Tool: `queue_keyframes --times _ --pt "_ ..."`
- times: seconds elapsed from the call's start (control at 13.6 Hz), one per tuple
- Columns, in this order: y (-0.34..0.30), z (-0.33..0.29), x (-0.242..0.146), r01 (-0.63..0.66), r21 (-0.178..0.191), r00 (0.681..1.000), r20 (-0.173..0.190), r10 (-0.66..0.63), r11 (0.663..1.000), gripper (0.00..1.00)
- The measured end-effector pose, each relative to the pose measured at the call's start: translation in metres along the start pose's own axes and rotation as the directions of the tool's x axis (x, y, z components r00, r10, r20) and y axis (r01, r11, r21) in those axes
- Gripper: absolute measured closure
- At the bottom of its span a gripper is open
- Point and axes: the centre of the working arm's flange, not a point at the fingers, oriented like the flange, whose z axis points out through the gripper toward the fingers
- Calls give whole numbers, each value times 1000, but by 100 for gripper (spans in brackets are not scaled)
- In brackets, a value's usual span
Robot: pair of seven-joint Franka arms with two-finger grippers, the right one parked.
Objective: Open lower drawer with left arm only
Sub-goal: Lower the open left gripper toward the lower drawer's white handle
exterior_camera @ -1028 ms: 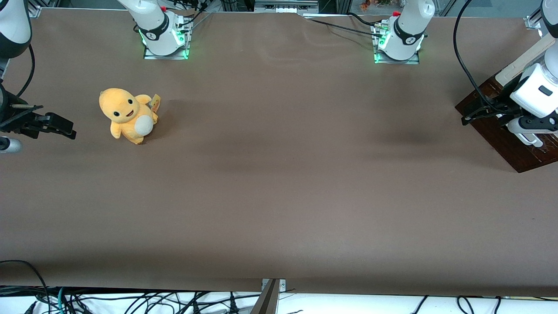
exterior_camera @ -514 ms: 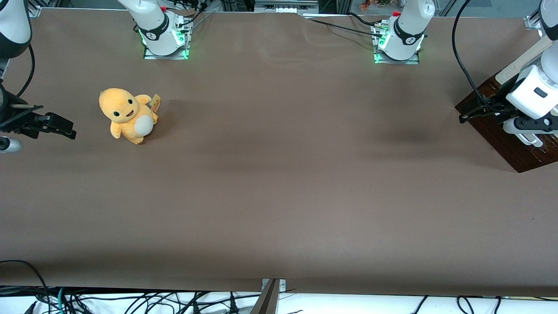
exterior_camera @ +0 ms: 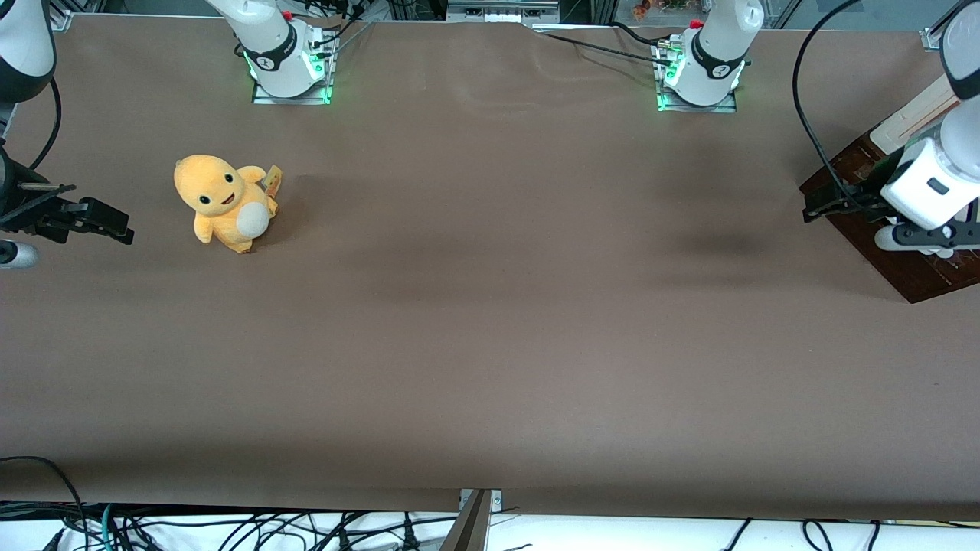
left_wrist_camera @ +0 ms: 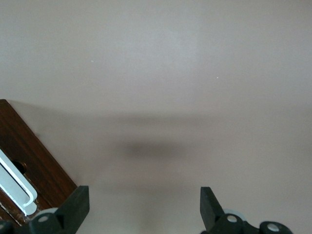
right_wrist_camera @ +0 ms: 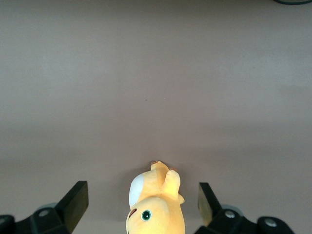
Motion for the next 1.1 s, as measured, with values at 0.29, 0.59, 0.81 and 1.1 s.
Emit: queue_keyframes --times 0.29,0.59,0.81,1.1 --pt "-3 1 3 -13 0 1000 1 13 1000 0" --pt "-3 0 3 -13 0 1000 1 13 1000 0" --pt "-3 1 3 -9 0 1000 7 9 1000 0" --pt "-16 7 -5 20 115 997 74 -28 993 0"
